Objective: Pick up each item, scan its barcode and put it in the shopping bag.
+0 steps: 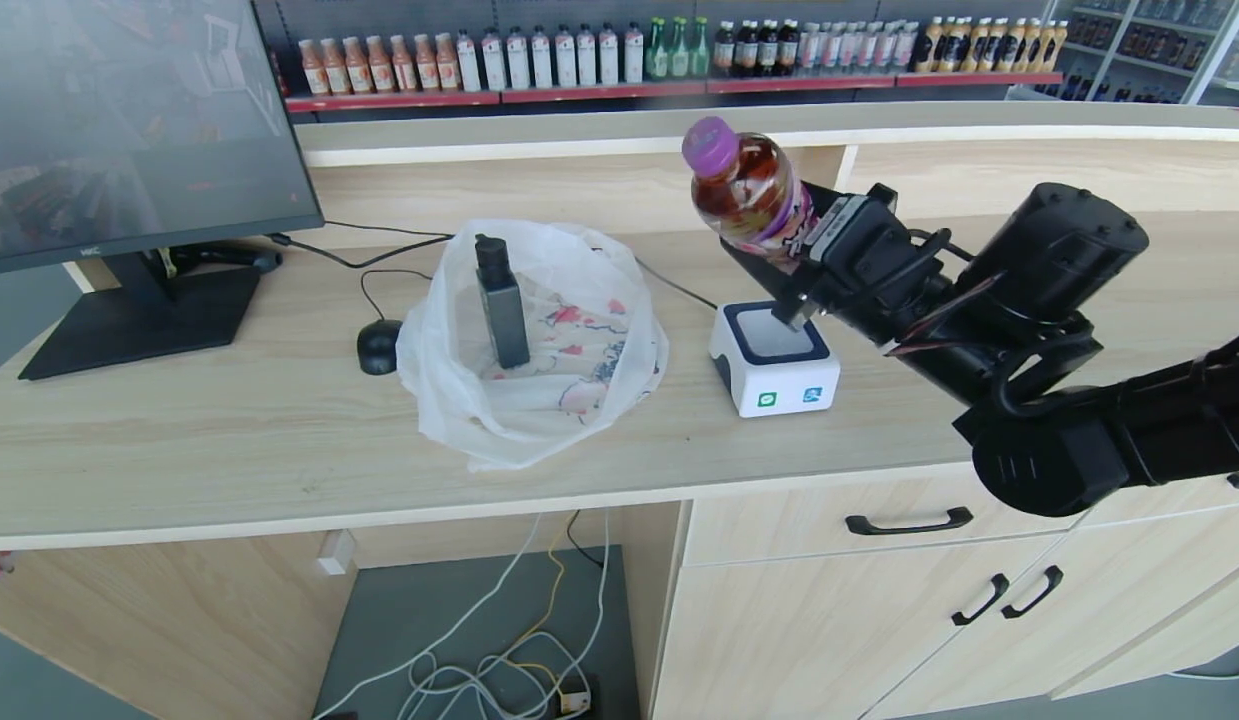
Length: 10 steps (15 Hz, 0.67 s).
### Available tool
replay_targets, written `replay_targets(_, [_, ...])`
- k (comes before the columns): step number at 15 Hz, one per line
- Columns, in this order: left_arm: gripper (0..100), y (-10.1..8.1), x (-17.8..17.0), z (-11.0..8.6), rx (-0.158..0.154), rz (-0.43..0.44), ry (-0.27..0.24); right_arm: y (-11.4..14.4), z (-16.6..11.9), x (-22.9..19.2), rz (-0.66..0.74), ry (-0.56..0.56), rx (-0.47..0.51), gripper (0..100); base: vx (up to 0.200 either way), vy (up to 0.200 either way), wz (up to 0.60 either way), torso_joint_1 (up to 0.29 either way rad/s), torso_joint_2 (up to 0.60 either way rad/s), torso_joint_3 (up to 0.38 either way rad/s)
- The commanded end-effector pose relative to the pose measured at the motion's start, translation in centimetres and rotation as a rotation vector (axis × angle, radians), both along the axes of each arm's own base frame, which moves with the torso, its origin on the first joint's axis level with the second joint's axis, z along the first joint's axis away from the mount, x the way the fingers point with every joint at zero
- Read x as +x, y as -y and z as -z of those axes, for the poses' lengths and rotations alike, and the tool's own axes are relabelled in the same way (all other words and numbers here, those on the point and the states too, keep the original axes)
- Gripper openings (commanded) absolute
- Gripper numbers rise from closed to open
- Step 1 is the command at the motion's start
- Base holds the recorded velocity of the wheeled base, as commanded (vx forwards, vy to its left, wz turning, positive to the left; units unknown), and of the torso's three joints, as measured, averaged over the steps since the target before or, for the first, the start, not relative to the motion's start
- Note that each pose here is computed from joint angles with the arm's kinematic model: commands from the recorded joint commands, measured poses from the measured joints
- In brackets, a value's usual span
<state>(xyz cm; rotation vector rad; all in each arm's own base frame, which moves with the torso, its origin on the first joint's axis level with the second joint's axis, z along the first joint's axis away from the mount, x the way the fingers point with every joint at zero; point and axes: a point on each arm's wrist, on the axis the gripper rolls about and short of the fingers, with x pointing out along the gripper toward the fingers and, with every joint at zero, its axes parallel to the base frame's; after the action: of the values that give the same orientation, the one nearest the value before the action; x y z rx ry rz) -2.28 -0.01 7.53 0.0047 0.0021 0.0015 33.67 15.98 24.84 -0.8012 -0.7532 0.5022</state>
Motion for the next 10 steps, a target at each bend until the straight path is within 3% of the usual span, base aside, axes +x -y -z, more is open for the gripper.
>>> replay_targets(1, [100, 0.0, 0.0, 0.0, 0.0, 0.0, 0.001, 0.1, -0.9, -0.7, -0.054, -0.011, 0.102, 0, 0.0, 0.0, 0.0, 0.0, 0.0, 0.0])
replay_targets(5, [100, 0.0, 0.0, 0.0, 0.0, -0.002, 0.001, 0.6, -1.7, -1.8, -0.16, -0.062, 0.268, 0, 0.0, 0.0, 0.0, 0.0, 0.0, 0.0])
replay_targets(10, [100, 0.0, 0.0, 0.0, 0.0, 0.0, 0.001, 1.6, 1.9, -3.3, -0.127, -0.245, 0.453, 0, 0.0, 0.0, 0.0, 0.0, 0.0, 0.0])
